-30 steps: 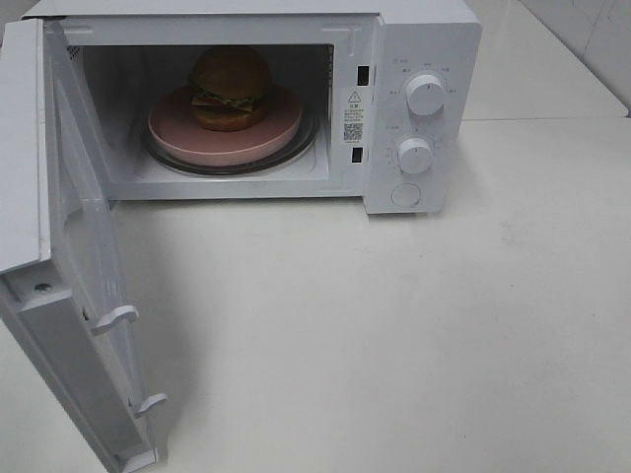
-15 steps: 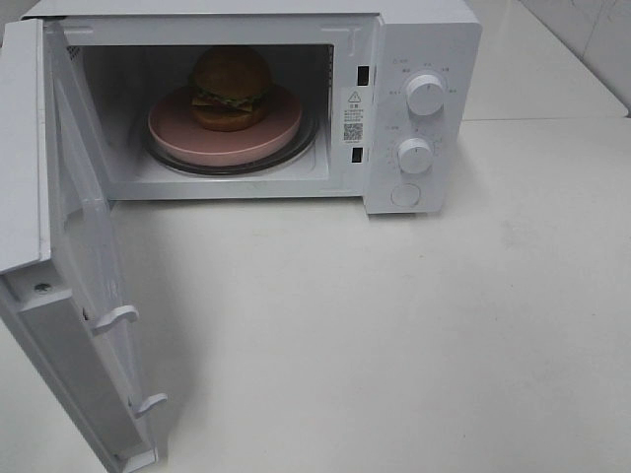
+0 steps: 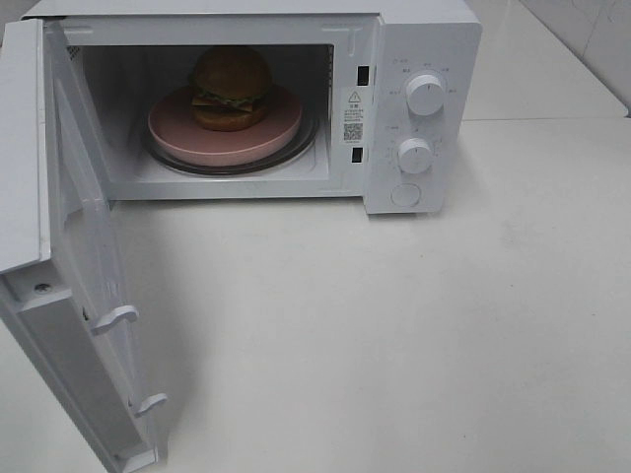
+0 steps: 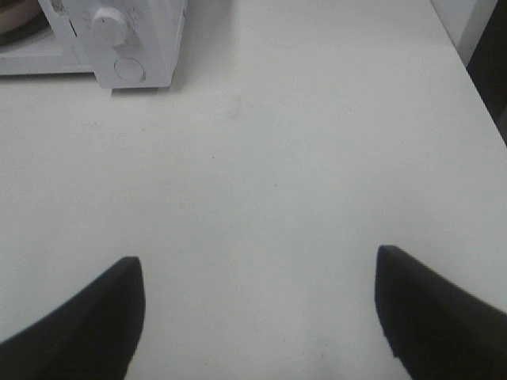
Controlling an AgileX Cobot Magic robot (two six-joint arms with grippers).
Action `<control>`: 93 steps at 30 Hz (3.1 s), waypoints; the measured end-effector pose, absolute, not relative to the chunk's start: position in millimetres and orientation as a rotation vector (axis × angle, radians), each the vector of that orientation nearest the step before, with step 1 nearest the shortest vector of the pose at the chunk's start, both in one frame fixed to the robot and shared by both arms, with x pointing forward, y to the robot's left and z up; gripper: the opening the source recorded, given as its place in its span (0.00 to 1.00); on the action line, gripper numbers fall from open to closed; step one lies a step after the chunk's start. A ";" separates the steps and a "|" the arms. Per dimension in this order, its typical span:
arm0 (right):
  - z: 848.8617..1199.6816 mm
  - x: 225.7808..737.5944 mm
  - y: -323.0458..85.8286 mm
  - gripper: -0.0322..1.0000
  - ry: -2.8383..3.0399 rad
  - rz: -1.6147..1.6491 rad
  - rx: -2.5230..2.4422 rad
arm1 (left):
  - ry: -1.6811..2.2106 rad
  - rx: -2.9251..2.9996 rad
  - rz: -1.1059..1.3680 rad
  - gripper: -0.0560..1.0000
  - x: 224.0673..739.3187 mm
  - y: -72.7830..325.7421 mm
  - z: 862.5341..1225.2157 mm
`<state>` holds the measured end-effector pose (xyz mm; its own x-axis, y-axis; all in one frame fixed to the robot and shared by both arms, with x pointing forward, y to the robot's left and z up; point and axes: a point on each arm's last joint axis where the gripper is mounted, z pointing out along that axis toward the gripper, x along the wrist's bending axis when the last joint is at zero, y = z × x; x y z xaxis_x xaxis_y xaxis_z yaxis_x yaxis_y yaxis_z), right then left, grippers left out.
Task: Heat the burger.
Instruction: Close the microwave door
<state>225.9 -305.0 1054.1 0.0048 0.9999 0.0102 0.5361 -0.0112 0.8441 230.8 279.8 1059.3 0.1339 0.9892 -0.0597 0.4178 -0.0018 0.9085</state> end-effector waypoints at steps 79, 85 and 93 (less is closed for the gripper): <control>1050.0 230.7 -302.8 0.77 1.576 0.955 1.586 | 1.413 1.408 0.933 0.69 276.5 289.3 1084.8; 1050.0 230.7 -302.8 0.77 1.576 0.955 1.586 | 1.445 1.394 0.934 0.44 294.1 292.8 1072.2; 1050.0 230.7 -302.8 0.77 1.576 0.955 1.586 | 1.500 1.381 0.933 0.05 319.6 298.1 1054.9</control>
